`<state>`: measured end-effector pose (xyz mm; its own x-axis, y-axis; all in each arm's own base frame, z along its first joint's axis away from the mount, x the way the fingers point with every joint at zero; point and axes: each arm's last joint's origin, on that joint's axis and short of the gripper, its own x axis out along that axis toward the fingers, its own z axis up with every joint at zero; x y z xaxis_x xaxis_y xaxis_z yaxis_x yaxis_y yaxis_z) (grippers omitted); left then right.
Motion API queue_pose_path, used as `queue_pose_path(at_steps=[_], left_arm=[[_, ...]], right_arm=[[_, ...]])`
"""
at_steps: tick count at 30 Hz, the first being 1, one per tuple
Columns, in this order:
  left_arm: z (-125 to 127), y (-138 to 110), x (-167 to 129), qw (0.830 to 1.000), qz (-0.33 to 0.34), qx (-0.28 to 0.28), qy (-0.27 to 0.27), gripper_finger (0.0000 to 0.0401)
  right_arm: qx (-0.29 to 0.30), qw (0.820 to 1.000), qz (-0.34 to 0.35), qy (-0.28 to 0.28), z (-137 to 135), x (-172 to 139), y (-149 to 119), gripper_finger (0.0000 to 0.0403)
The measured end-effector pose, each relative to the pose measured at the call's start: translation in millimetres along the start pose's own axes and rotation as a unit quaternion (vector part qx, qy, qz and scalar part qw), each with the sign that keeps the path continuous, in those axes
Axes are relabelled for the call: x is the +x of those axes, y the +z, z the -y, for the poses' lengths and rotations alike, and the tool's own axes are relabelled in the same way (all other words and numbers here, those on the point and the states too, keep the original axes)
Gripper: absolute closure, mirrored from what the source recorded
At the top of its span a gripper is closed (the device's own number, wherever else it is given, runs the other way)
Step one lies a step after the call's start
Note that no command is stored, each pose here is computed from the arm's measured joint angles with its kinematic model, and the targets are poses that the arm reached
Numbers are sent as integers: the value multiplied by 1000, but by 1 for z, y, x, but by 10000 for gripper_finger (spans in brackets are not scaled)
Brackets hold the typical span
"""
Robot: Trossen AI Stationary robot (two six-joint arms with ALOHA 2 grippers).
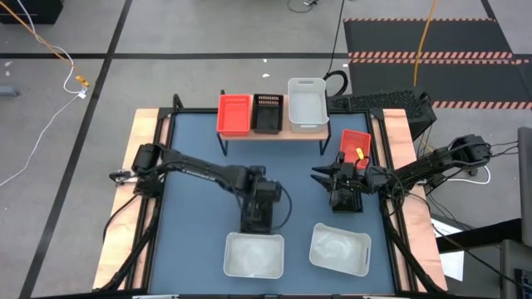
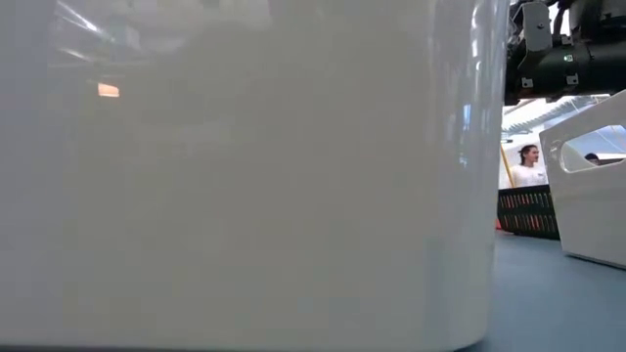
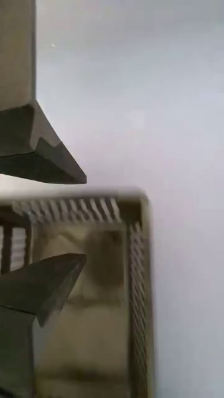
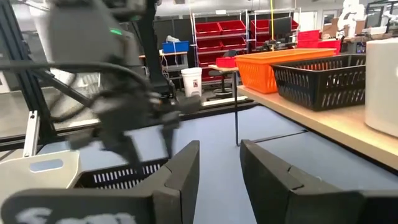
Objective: Stack baskets on shelf by color
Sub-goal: Stack the left black bin on top of the other black bin on the shelf
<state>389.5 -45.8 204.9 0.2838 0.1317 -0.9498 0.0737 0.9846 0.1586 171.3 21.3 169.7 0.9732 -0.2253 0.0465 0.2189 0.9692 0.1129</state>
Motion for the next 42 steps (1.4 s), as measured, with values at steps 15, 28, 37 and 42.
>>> queue_pose_path(at_steps=[15, 28, 37, 42], left_arm=[[-45, -18, 20, 995, -44, -81, 44, 263], [-48, -18, -5, 996, -16, -41, 78, 260], [0, -7, -28, 994, 58, -60, -76, 191], [37, -8, -13, 996, 40, -25, -74, 189]], right_arm=[[0, 1000, -1, 0, 0, 0, 0, 294], [0, 1000, 0, 0, 0, 0, 0, 294], [10, 1000, 1, 1, 0, 0, 0, 294], [17, 1000, 0, 0, 0, 0, 0, 294]])
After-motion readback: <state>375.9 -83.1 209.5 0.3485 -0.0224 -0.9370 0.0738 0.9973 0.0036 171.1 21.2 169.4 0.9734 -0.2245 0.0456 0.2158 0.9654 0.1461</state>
